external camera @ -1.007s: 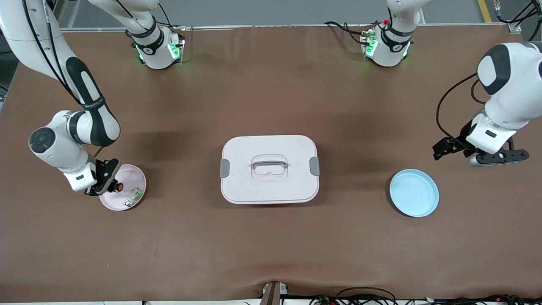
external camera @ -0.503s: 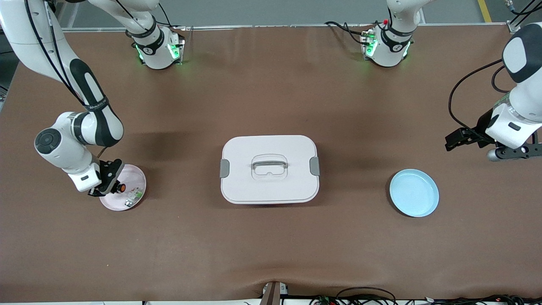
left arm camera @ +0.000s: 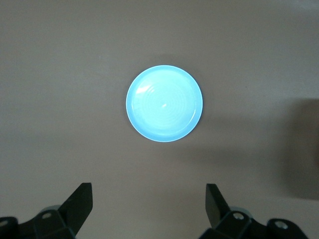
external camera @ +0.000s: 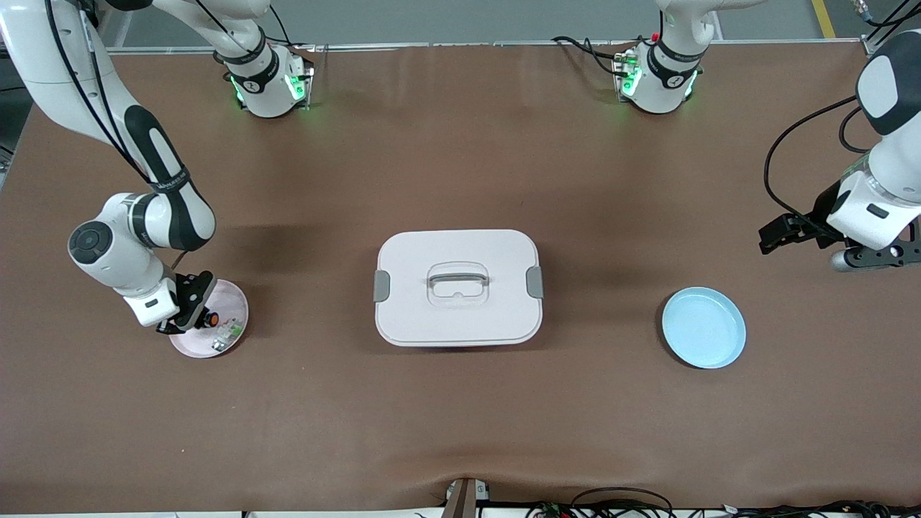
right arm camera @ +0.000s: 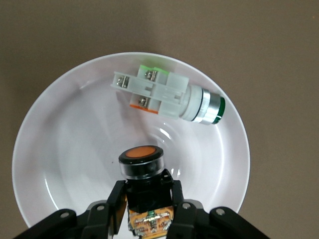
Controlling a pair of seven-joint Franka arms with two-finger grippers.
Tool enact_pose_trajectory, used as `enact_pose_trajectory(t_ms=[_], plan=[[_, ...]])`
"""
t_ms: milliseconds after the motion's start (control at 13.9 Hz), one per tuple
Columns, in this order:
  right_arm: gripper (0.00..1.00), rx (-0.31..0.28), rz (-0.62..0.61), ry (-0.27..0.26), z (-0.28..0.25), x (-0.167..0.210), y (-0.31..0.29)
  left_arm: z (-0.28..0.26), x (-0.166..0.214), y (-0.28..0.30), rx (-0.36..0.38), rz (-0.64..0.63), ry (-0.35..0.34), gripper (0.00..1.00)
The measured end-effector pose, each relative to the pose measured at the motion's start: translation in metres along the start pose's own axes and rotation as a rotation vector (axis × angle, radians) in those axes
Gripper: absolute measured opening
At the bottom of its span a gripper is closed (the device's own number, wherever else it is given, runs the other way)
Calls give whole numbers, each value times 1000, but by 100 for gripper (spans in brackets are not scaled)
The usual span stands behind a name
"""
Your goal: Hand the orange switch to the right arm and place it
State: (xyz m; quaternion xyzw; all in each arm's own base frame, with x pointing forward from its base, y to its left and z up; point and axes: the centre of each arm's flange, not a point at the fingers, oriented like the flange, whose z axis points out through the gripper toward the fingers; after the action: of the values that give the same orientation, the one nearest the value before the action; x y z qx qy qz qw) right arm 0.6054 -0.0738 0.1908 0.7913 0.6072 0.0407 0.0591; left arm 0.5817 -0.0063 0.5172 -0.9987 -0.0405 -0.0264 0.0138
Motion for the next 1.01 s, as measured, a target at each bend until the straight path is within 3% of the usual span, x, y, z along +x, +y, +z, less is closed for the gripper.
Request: enact_pose_trajectory(t_ms=[72, 216, 431, 719, 1007], plan=[[46, 1, 4, 0, 0, 0, 0, -1, 0, 0, 1, 0, -2, 100], [65, 4, 15, -1, 1, 0, 0, -1, -1, 0, 1, -1, -6, 100], [96, 62, 65, -15, -3, -1, 2, -1, -1, -1, -3, -4, -10, 100], [100, 160, 202, -55, -57, 0, 26, -1, -1, -3, -5, -8, -10, 100], [100, 186, 465, -92, -114, 0, 33, -6, -2, 0, -3, -4, -19, 100]])
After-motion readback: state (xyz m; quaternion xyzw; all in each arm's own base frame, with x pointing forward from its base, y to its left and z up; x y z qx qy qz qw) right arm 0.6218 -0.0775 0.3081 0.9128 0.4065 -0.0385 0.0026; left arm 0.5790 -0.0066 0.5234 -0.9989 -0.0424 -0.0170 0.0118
